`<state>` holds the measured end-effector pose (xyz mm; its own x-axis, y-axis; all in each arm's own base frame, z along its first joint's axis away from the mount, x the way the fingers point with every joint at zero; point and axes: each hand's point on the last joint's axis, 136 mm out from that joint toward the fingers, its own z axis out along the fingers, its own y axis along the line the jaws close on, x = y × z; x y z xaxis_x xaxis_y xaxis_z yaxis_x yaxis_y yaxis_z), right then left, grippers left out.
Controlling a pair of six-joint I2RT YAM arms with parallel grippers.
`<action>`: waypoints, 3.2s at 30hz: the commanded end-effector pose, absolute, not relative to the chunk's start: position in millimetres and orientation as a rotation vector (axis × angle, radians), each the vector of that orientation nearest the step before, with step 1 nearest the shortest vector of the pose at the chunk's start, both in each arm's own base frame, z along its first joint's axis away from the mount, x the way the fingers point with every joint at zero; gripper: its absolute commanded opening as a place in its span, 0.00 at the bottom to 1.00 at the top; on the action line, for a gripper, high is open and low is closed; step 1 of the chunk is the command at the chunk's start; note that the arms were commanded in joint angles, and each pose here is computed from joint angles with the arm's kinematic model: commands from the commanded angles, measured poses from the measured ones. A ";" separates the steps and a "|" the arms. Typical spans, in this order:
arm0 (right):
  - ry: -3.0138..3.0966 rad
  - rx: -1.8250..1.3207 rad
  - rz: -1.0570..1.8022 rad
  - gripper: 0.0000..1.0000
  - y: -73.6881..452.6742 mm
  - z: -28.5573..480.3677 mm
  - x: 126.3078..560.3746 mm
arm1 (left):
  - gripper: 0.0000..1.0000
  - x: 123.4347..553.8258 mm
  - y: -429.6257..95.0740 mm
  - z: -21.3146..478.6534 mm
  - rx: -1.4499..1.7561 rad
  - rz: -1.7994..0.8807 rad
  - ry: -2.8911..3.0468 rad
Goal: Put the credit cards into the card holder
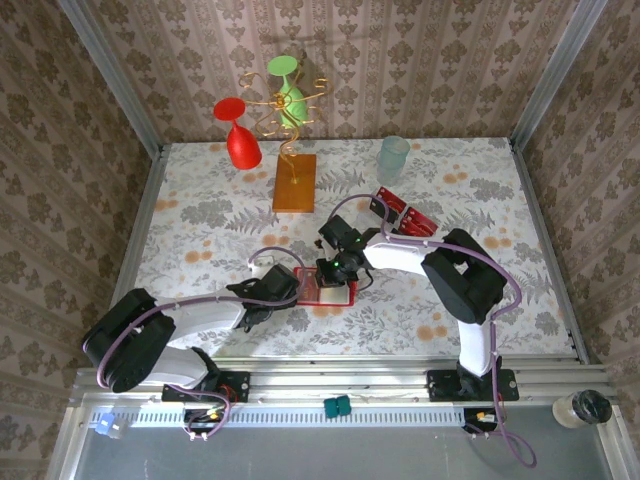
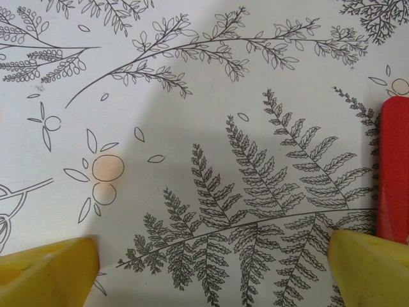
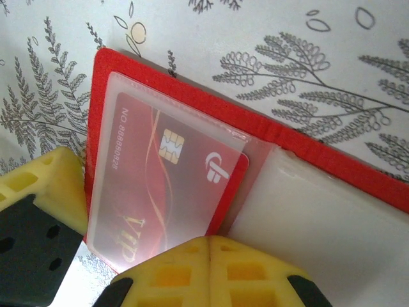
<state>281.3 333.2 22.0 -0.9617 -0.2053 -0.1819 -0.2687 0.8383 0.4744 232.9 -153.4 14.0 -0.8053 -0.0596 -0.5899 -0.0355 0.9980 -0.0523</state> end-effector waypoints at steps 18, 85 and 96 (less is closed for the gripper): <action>2.836 -0.341 0.813 0.16 338.2 62.0 283.6 | 0.95 220.9 -160.3 3.1 -0.076 -0.134 2.578; 2.208 0.626 1.446 1.00 235.8 353.4 308.1 | 0.95 240.1 -249.8 69.6 -0.022 -0.181 2.536; 2.156 0.595 1.581 1.00 255.1 369.0 295.7 | 0.95 239.8 -242.8 75.3 -0.019 -0.171 2.519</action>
